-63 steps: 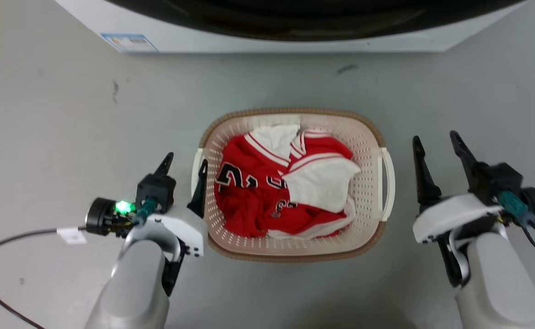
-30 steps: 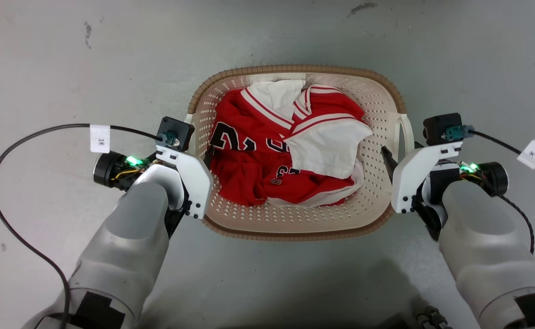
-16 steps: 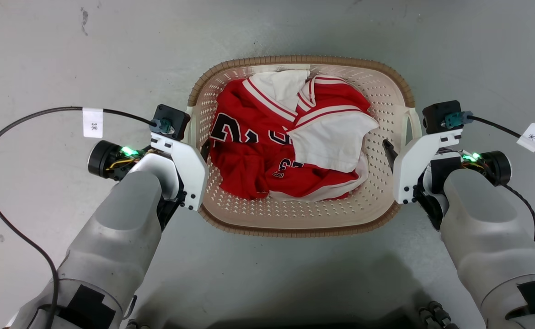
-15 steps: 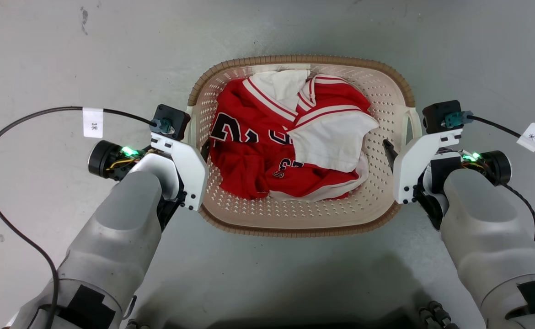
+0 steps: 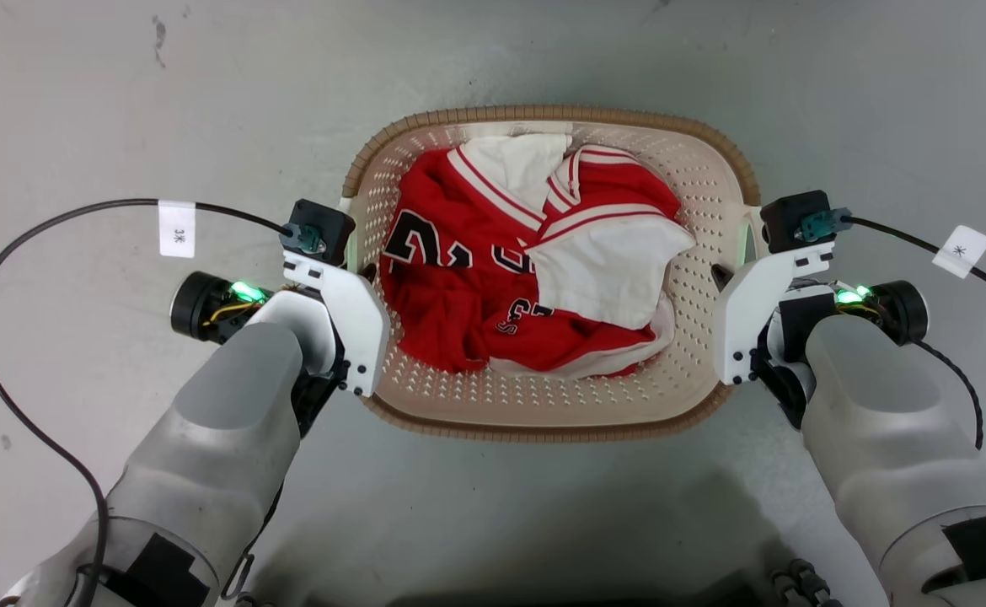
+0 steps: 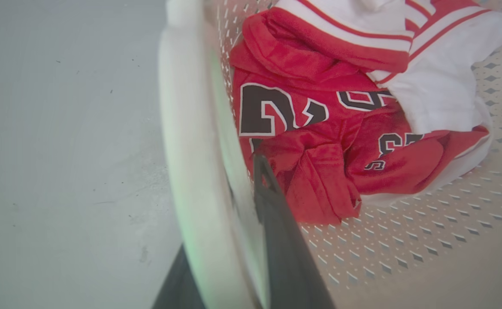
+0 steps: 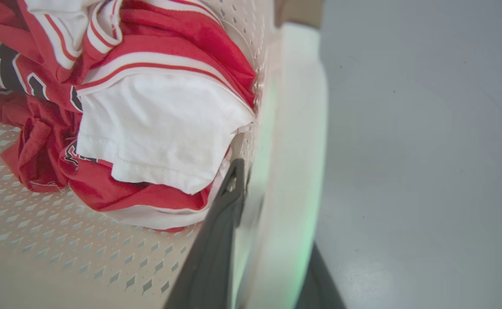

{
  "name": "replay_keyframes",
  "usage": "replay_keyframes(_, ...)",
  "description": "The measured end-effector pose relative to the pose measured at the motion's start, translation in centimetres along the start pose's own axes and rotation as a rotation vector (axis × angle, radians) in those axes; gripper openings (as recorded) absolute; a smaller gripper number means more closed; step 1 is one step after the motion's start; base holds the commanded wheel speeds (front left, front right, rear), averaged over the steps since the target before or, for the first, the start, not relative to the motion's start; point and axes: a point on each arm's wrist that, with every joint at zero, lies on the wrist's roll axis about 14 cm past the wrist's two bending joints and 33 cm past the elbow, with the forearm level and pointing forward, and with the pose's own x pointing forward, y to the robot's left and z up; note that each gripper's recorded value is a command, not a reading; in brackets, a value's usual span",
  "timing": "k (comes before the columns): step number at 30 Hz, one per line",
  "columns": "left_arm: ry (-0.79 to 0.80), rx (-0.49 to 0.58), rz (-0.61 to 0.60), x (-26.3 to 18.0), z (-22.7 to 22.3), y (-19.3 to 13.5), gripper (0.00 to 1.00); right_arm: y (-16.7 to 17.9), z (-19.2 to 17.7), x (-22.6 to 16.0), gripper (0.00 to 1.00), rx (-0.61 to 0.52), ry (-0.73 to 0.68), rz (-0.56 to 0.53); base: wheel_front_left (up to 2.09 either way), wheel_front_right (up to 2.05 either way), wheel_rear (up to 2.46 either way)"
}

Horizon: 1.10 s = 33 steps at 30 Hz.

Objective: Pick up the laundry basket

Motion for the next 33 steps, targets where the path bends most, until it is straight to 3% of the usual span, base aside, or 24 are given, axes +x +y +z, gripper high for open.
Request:
replay_keyframes(12, 0.109, -0.036, -0.07, -4.1, -0.4, -2.7, 0.0, 0.0, -0.2, -4.2, 0.0, -0.043, 0.112, -0.017, 0.0, 0.0, 0.0)
replay_keyframes(17, 0.137, 0.001, -0.092, -6.9, -0.3, -3.7, 0.0, 0.5, -1.0, -6.9, 0.0, -0.012, 0.19, -0.012, 0.0, 0.0, 0.0)
replay_keyframes(33, 0.014, 0.021, -0.086, -16.3, 3.5, -5.3, 0.0, 1.9, 3.2, -15.6, 0.0, -0.103, 0.082, -0.03, 0.0, 0.0, 0.0)
